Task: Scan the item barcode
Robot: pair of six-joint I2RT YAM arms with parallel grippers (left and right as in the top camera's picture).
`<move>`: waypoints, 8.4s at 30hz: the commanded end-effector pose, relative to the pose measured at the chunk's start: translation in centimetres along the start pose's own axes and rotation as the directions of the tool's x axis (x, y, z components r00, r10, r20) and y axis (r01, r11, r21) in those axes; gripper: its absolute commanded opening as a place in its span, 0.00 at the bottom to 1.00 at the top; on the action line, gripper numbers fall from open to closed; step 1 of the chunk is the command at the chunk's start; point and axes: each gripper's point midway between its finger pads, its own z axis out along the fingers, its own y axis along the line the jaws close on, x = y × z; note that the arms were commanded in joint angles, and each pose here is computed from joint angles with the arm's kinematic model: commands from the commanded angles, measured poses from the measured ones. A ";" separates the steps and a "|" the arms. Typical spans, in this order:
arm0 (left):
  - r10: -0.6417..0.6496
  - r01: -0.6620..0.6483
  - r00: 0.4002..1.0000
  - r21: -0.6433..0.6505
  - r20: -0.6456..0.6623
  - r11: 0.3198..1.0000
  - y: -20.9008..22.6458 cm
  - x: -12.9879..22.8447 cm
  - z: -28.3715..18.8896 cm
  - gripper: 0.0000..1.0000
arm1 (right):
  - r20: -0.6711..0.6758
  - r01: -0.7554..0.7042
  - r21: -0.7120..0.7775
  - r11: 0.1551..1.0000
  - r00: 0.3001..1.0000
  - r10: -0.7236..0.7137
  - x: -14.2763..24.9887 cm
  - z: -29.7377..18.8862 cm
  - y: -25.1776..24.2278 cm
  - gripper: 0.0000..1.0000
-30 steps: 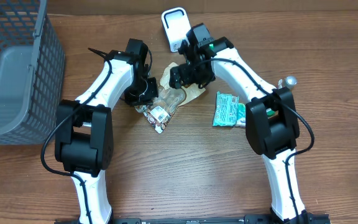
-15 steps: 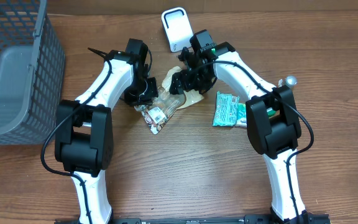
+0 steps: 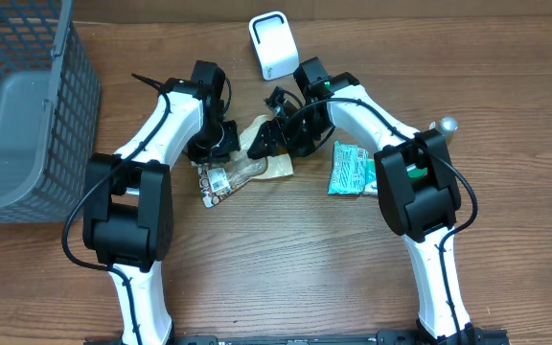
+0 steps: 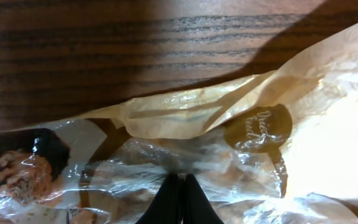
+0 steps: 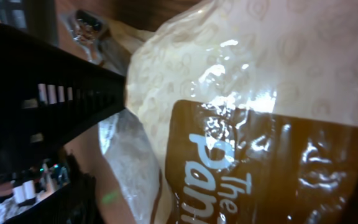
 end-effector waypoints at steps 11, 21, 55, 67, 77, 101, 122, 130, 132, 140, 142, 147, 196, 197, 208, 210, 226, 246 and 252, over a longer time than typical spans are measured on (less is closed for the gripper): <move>0.003 -0.008 0.999 0.145 0.035 0.989 -1.3 -2.9 -5.4 0.04 | -0.010 0.016 -0.083 0.996 1.000 -0.017 0.2 0.4 1.6 0.76; -0.094 0.091 0.995 -0.108 -0.026 0.990 4.9 -1.3 -7.5 0.04 | -0.011 0.013 -0.046 0.999 1.000 -0.014 0.2 0.4 0.9 0.76; -0.162 0.124 0.978 -0.263 -0.130 0.957 11.1 3.3 -0.3 0.04 | -0.022 -0.004 0.021 1.000 1.000 0.005 0.6 0.4 -0.2 0.77; -0.157 0.125 0.980 -0.235 -0.120 0.964 10.5 3.0 0.1 0.04 | -0.026 -0.056 0.025 0.998 0.998 0.056 0.7 0.7 0.0 0.77; -0.156 0.128 0.980 -0.215 -0.121 0.968 10.2 2.9 0.2 0.04 | -0.030 -0.070 0.023 0.997 0.997 0.071 0.9 2.4 0.8 0.77; -0.114 0.090 0.988 -0.208 -0.104 0.974 8.7 2.7 0.5 0.04 | -0.005 -0.066 -0.224 0.972 0.998 0.067 0.1 3.8 3.9 0.50; -0.109 0.094 0.992 -0.196 -0.066 0.976 8.3 1.2 -0.7 0.04 | -0.034 -0.089 -0.200 0.976 0.996 0.084 1.1 3.4 3.0 0.06; -0.068 0.081 0.994 -0.149 0.088 0.985 7.8 -4.4 -8.6 0.04 | -0.032 -0.117 -0.131 0.984 0.993 0.113 1.5 2.1 0.5 0.04; -0.038 0.058 0.990 -0.146 0.135 0.988 8.0 -5.7 -10.2 0.05 | -0.042 -0.109 -0.125 0.986 0.994 0.104 2.0 1.8 0.1 0.04; -0.052 0.106 0.976 -0.255 0.210 0.961 11.4 -7.3 -11.9 0.20 | -0.064 -0.174 0.024 0.984 0.982 0.175 3.3 0.9 -3.1 0.04; -0.055 0.110 0.976 -0.263 0.210 0.958 12.1 -7.3 -12.1 0.28 | -0.067 -0.174 0.039 0.984 0.982 0.177 3.5 0.8 -3.4 0.04; -0.075 0.123 0.980 -0.262 0.184 0.957 12.9 -6.7 -12.0 0.99 | -0.066 -0.163 0.039 0.986 0.984 0.165 3.5 0.8 -3.4 0.04; -0.075 0.123 0.979 -0.258 0.188 0.958 12.8 -6.8 -12.0 0.99 | -0.066 -0.159 0.038 0.986 0.985 0.162 3.4 0.8 -3.4 0.04; -0.075 0.123 0.979 -0.258 0.188 0.958 12.8 -6.8 -12.0 0.99 | -0.066 -0.159 0.038 0.986 0.985 0.162 3.4 0.8 -3.4 0.04; -0.075 0.123 0.979 -0.258 0.188 0.958 12.8 -6.8 -12.0 1.00 | -0.066 -0.159 0.038 0.987 0.985 0.161 3.4 0.8 -3.4 0.04; -0.075 0.123 0.979 -0.258 0.188 0.958 12.8 -6.8 -12.0 1.00 | -0.066 -0.159 0.038 0.987 0.985 0.161 3.4 0.8 -3.4 0.04; -0.075 0.123 0.979 -0.258 0.188 0.958 12.8 -6.8 -12.0 1.00 | 0.019 0.078 0.232 0.970 0.996 -0.085 -1.3 -7.9 3.3 0.04; -0.075 0.123 0.979 -0.258 0.188 0.958 12.8 -6.8 -12.0 1.00 | 0.081 0.403 0.690 0.601 0.782 -0.618 -9.7 -18.3 8.0 0.04; -0.075 0.123 0.979 -0.258 0.188 0.958 12.8 -6.8 -12.0 1.00 | 0.059 0.411 0.795 0.446 0.679 -0.732 -12.8 -19.9 8.9 0.04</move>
